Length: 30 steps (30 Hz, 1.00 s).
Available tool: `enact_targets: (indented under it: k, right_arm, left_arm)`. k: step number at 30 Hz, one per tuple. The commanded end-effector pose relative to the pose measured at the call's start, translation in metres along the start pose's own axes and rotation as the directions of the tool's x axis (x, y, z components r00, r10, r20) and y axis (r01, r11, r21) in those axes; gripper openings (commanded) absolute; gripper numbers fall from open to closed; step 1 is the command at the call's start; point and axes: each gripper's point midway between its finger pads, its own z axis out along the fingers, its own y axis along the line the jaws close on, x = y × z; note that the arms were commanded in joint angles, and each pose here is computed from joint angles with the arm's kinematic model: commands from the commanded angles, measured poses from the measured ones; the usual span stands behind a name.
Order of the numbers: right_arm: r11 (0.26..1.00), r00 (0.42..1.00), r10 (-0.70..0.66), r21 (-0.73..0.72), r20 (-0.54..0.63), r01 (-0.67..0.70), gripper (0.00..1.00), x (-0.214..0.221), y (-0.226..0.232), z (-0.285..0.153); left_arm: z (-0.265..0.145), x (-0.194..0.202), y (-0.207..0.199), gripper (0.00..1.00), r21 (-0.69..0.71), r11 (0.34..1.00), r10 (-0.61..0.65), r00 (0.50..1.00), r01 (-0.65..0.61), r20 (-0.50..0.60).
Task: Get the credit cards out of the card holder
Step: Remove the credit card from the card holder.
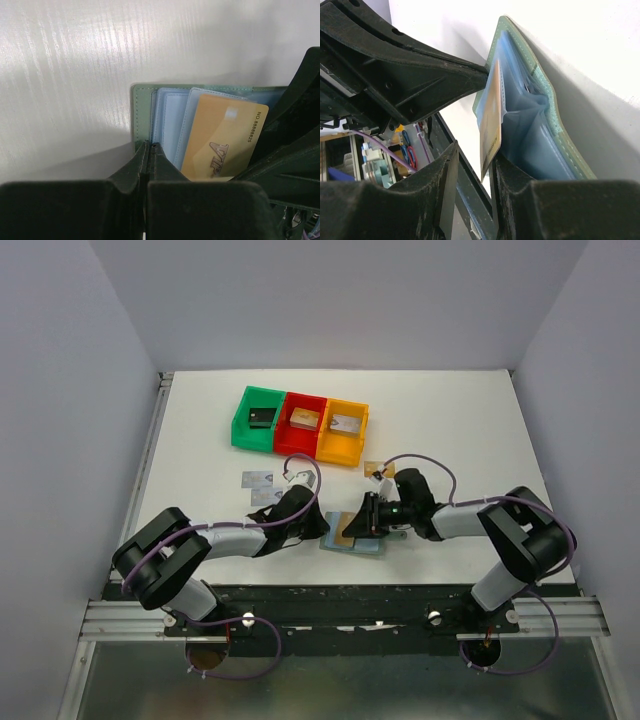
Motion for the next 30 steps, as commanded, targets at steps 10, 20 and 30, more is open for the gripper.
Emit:
enact_targets:
  k: [10, 20, 30]
  right_arm:
    - [0.999, 0.999, -0.017, 0.033, 0.028, 0.016, 0.35, -0.003, -0.007, -0.012]
    - [0.999, 0.999, -0.011, 0.050, 0.051, 0.009, 0.31, -0.006, -0.012, -0.019]
    - [0.997, 0.998, -0.010, 0.081, 0.065, 0.005, 0.19, -0.006, -0.019, -0.026]
  left_arm:
    - [-0.012, 0.065, 0.073, 0.00, -0.232, 0.971, 0.006, 0.977, -0.056, -0.211]
    - [-0.013, 0.066, 0.075, 0.00, -0.239, 0.970, 0.002, 0.978, -0.053, -0.206]
    - [-0.016, 0.066, 0.076, 0.00, -0.236, 0.970, 0.004, 0.980, -0.052, -0.198]
